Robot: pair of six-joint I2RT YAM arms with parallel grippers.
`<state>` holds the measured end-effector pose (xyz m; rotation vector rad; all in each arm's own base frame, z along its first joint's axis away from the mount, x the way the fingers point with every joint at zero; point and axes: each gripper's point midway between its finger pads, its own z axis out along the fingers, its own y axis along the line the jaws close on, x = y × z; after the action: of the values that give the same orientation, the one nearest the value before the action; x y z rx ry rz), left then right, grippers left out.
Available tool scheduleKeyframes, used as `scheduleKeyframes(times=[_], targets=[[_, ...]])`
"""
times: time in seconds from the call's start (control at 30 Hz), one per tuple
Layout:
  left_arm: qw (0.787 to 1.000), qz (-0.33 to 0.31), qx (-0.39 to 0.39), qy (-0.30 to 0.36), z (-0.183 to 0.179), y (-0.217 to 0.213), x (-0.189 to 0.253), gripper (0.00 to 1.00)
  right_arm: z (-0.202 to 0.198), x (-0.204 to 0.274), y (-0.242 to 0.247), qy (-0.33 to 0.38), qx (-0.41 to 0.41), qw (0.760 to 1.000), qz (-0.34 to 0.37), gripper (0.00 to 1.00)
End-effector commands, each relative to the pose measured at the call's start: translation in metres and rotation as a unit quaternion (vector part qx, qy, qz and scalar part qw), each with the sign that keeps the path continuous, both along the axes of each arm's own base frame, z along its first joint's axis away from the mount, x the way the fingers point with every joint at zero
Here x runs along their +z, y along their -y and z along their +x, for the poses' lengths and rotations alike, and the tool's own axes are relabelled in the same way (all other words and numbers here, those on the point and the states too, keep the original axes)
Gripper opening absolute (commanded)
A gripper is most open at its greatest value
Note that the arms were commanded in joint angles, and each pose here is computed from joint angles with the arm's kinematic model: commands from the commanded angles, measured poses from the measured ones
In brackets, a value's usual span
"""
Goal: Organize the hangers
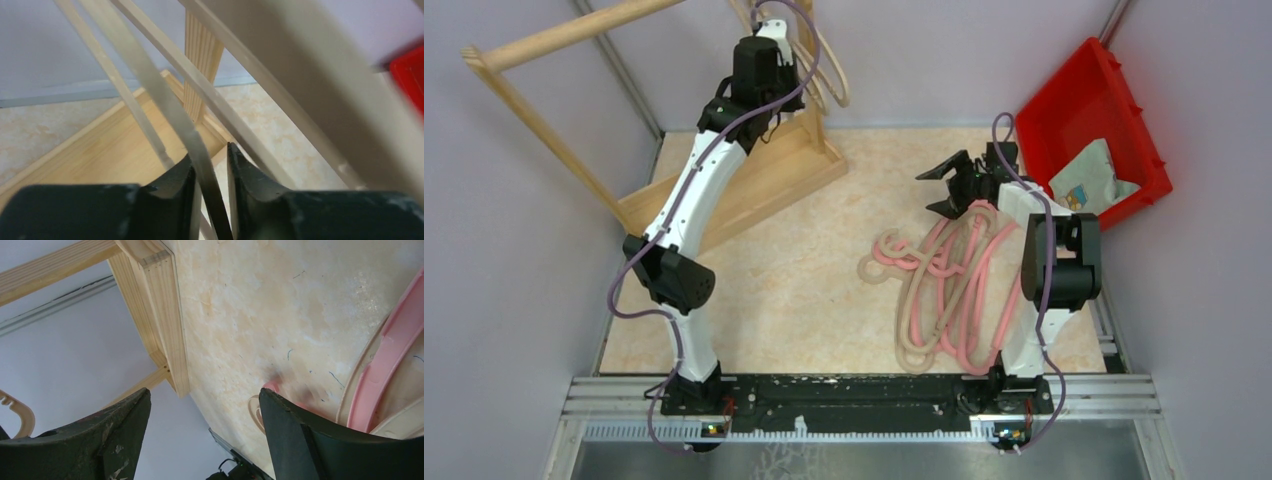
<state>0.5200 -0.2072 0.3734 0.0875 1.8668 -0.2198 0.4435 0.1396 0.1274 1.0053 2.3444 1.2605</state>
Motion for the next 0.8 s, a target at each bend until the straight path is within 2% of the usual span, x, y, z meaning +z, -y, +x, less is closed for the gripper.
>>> scheduleKeyframes(times=[0.0, 0.37, 0.77], targets=[[0.999, 0.004, -0.051, -0.018, -0.024, 0.012, -0.003, 0.34, 0.006, 0.021, 0.005, 0.037, 0.003, 0.999, -0.010, 0.80], [0.997, -0.010, -0.061, 0.034, -0.046, 0.004, 0.045, 0.62, 0.006, 0.019, 0.006, 0.035, 0.005, 0.999, -0.016, 0.80], [0.995, -0.027, -0.083, 0.057, -0.082, -0.006, 0.074, 0.83, 0.001, 0.012, 0.010, 0.029, 0.009, 0.999, -0.042, 0.80]])
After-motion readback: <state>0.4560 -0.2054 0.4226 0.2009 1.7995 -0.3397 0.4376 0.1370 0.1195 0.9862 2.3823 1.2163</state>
